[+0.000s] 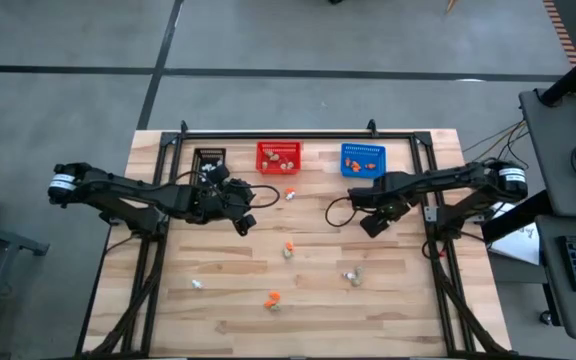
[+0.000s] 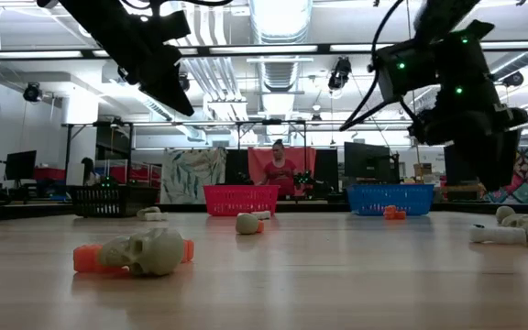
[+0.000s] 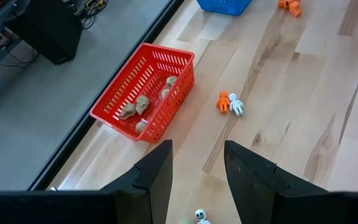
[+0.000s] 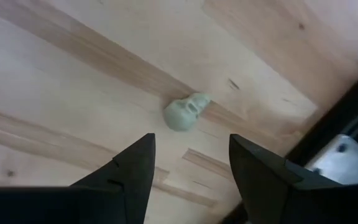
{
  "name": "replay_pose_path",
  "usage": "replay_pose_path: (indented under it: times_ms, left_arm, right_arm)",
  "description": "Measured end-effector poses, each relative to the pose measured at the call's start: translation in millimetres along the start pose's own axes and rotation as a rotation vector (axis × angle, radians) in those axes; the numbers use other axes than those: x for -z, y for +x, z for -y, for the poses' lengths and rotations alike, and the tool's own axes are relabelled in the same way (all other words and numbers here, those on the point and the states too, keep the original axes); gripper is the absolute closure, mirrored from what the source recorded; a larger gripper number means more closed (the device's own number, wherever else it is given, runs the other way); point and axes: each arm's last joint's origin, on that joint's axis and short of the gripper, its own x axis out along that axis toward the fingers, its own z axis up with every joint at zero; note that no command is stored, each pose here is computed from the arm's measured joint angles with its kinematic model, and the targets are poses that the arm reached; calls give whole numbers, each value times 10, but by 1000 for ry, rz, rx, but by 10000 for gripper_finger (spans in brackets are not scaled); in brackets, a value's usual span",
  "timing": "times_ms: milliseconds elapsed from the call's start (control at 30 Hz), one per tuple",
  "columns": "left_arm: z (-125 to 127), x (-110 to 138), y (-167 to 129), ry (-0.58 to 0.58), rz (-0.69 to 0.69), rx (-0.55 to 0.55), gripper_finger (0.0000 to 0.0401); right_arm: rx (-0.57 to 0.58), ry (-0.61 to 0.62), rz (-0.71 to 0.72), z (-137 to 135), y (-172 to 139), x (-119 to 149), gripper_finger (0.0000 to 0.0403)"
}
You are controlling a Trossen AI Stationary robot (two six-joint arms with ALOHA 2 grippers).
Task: Sort Halloween decoration
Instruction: Put the white skull toy into the red bin
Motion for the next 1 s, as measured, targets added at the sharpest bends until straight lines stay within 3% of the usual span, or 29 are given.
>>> replay_pose_path:
  times_ms: [300,667,1000]
  left_arm:
    - [0,0,0,0,0,0,274]
    - [0,0,0,0,0,0,274]
    - [1,-6,0,-4,5,0,274]
  right_arm:
    - [-48,114,39,49,232,55,207]
    - [-111,158,46,55,448,69,209]
    - [-133,163,65,40,461,56,264]
